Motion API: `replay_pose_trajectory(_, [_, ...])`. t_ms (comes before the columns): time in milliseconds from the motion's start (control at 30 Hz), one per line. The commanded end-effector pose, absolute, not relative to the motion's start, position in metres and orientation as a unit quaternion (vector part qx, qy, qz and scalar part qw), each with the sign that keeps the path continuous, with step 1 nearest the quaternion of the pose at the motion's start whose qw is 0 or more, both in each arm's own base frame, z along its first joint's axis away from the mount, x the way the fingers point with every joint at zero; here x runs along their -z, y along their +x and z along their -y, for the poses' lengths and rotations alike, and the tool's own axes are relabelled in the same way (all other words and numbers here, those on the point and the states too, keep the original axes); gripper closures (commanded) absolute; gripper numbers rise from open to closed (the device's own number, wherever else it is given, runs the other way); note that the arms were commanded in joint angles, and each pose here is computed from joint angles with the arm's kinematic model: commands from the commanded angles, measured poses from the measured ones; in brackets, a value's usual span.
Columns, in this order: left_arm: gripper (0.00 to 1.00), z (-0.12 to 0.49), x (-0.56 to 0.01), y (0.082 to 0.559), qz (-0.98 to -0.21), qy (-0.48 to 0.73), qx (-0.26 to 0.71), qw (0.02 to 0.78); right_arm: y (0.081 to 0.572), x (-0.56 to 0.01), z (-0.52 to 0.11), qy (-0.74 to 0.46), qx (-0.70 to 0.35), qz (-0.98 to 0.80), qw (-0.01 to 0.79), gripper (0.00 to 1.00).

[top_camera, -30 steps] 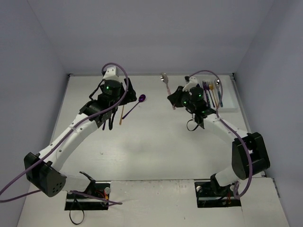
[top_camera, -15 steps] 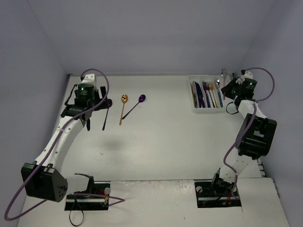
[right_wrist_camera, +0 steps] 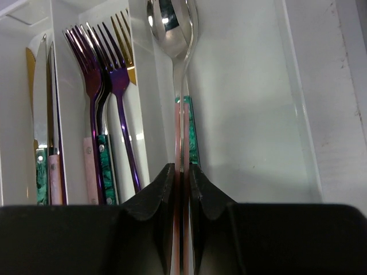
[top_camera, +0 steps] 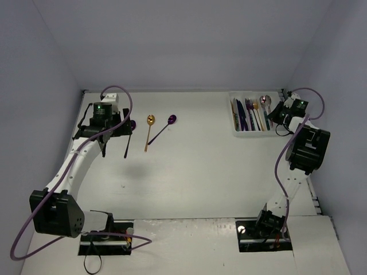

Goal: Sort the eating utensils into containers

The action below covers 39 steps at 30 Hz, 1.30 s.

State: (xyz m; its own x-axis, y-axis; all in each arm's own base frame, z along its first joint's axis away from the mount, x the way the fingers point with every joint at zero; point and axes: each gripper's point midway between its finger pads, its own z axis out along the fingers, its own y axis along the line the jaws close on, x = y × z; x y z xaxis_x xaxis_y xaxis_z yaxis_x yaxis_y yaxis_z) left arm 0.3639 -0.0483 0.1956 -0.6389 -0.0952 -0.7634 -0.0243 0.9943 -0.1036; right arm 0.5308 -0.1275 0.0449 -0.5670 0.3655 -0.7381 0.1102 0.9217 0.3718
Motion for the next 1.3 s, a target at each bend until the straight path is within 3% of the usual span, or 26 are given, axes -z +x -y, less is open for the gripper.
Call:
replay_pose_trajectory(0, [0.23,0.053,-0.219,0.376,-0.888,-0.032,0.065,0.454,0.557,-0.089,0.148,0.108,-0.144,-0.843,0.506,1.0])
replay_pose_trajectory(400, [0.23,0.054,-0.213,0.377,-0.892,-0.037,0.077,0.445,0.565,-0.065,0.14,0.105,-0.179,-0.849,0.486,0.96])
replay_pose_trajectory(467, [0.23,0.054,-0.213,0.378,-0.892,-0.039,0.078,0.444,0.566,-0.066,0.14,0.107,-0.179,-0.848,0.487,0.9])
replay_pose_trajectory(633, [0.23,0.053,-0.211,0.377,-0.893,-0.039,0.076,0.442,0.564,-0.07,0.149,0.12,-0.151,-0.85,0.49,0.62])
replay_pose_trajectory(1000, [0.23,0.048,-0.198,0.381,-0.904,-0.041,0.07,0.42,0.548,-0.145,0.172,0.154,-0.043,-0.831,0.533,0.45])
replay_pose_trajectory(1267, [0.23,0.044,-0.171,0.387,-0.92,-0.023,0.05,0.389,0.519,-0.219,0.115,0.15,0.001,-0.806,0.572,0.37])
